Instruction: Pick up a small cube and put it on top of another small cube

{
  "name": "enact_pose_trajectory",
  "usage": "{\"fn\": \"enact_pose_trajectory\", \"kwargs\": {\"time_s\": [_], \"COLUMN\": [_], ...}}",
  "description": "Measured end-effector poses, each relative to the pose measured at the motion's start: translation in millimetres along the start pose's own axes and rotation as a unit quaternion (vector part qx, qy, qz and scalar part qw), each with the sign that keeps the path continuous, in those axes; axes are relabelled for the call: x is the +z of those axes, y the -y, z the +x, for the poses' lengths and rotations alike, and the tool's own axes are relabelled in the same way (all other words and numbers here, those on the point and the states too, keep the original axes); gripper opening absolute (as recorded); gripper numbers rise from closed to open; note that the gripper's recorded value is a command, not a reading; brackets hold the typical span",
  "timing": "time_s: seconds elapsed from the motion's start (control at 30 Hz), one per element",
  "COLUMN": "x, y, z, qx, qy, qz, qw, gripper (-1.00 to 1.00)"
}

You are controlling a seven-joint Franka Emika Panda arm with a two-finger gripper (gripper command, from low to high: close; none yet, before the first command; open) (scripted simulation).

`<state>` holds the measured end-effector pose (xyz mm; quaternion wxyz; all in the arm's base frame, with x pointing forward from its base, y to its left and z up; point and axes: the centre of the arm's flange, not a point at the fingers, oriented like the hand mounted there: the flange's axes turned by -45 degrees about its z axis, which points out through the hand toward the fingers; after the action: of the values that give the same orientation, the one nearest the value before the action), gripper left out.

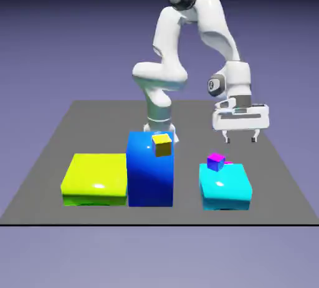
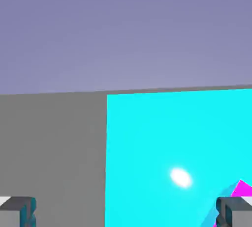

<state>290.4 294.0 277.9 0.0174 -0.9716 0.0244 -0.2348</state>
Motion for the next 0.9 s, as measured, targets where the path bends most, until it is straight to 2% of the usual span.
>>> {"fn": "enact_pose_trajectory", "kwargs": {"time_s": [0.47, 0.5, 0.9], "x": [44.4, 48.0, 88.7], "y": [-4.6, -19.5, -21.8], "z": [-116.3, -113.0, -116.0], "qx": [0.04, 0.041, 0.036], "qy": [0.054, 0.044, 0.031], "qz": [-0.037, -0.043, -0.048], "qw": [0.997, 0.997, 0.998], "gripper": [0.0, 0.0, 0.0]}}
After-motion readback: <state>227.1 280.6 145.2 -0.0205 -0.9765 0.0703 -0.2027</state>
